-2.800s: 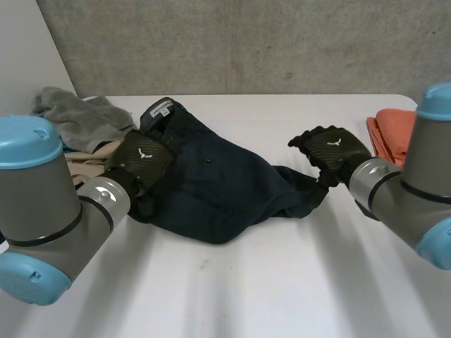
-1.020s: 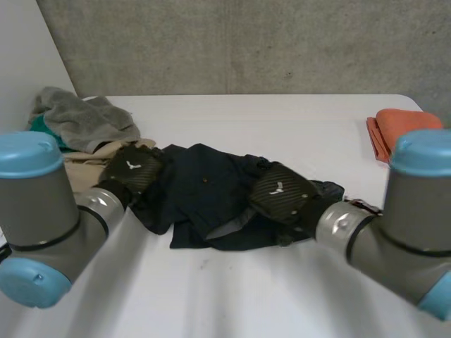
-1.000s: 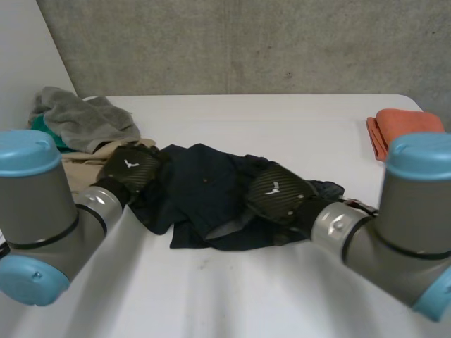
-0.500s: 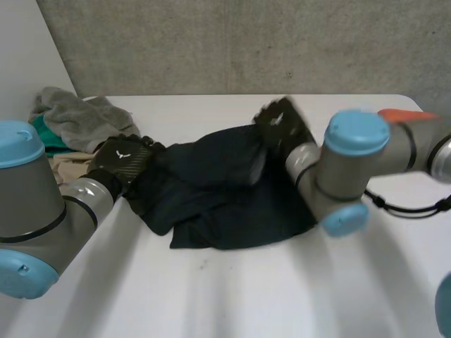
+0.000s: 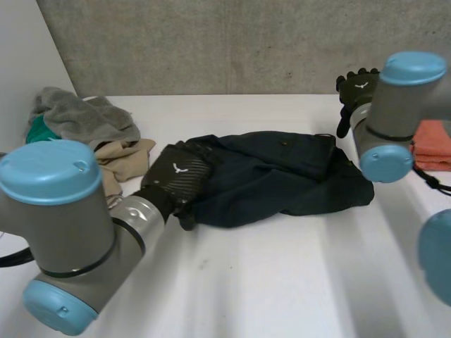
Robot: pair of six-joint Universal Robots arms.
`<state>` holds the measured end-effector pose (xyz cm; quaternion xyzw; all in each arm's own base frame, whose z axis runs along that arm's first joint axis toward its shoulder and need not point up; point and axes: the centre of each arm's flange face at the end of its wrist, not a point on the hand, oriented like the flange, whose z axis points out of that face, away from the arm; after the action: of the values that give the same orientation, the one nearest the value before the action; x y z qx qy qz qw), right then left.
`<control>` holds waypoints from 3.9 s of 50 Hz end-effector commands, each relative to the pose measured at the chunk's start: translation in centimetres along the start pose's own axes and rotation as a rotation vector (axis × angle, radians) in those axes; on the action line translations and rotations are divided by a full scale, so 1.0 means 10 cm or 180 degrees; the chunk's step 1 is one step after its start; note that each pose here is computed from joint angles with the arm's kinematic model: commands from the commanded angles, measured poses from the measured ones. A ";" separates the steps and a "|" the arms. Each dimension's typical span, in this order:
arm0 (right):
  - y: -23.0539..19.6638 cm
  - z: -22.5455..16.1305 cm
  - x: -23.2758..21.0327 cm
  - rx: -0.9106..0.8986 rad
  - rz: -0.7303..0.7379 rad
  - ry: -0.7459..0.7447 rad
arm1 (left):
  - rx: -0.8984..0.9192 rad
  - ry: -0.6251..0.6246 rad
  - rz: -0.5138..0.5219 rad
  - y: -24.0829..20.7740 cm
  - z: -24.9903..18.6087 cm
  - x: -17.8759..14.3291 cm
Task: Fold the laundry.
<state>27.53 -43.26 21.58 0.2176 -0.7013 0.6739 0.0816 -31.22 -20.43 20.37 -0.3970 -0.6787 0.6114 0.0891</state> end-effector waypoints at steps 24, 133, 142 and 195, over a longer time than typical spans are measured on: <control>0.71 -1.34 0.28 -0.1155 -0.0561 -0.1838 | -0.0879 0.0422 -0.0002 0.30 0.30 0.40; -0.39 -0.77 0.21 0.0638 0.0676 -0.0913 | 0.1078 -0.0789 -0.0534 -0.84 0.31 -0.94; 0.64 -1.11 0.00 -0.0348 0.0196 -0.1356 | -0.0296 -0.0246 -0.0292 0.23 0.06 -0.32; 0.80 -2.08 0.07 -0.1141 -0.0729 -0.2136 | -0.0624 0.0113 0.0679 0.46 1.22 -0.40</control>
<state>19.82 -23.11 16.67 0.4847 -0.7683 0.4160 -0.0409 -33.39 -31.38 16.37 -0.4694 -0.6742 0.5700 -0.0137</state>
